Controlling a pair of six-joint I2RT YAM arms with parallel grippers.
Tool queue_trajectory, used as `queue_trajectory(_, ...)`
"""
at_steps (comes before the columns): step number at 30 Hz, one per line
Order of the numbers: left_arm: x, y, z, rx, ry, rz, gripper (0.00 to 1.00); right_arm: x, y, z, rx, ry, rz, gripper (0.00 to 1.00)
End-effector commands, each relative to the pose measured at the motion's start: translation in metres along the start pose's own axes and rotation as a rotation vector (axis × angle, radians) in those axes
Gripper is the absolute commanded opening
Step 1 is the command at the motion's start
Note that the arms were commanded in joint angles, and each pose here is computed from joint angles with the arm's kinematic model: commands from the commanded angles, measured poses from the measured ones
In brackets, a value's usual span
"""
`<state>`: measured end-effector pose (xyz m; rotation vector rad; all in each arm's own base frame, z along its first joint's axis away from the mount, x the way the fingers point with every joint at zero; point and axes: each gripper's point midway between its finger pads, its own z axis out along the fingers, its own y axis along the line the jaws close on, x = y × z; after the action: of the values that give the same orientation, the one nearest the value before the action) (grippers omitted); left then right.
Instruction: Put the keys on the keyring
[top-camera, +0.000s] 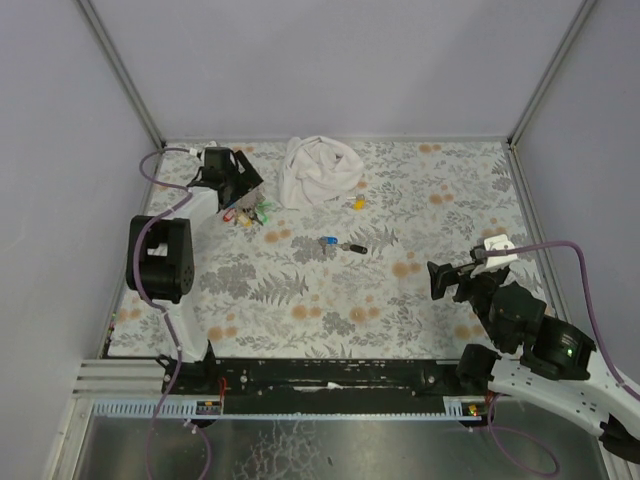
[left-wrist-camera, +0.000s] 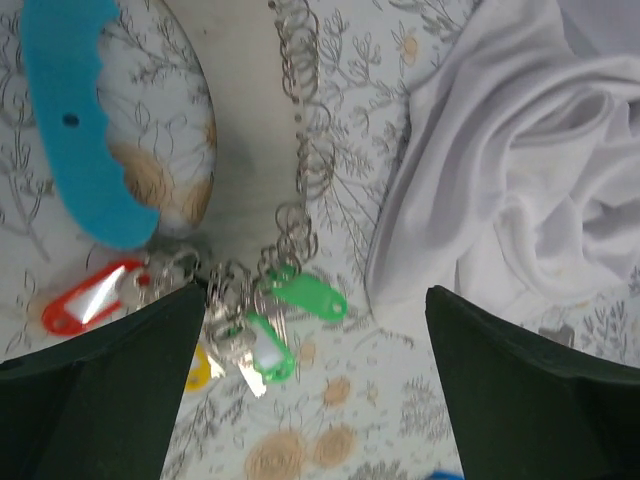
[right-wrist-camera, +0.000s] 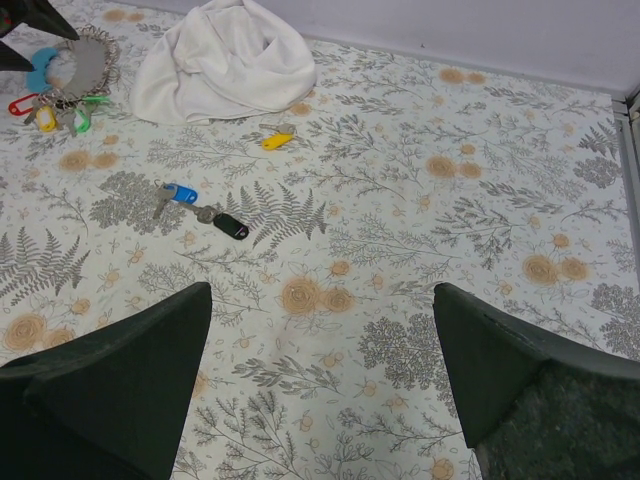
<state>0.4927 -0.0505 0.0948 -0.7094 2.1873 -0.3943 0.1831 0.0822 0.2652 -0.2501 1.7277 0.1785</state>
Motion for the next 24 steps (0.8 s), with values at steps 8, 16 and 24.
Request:
queue_trajectory(8, -0.025, 0.009, 0.087, -0.064, 0.014, 0.029, 0.78, 0.0, 0.001, 0.004, 0.019, 0.003, -0.005, 0.99)
queue_trajectory(16, 0.006, 0.043, 0.091, -0.177, 0.09, 0.02, 0.77, 0.0, 0.004, 0.006, 0.013, 0.012, -0.018, 0.99)
queue_trajectory(24, 0.061, 0.063, 0.061, -0.206, 0.202, 0.028, 0.68, -0.003, 0.006, 0.002, -0.016, -0.001, 0.007, 0.99)
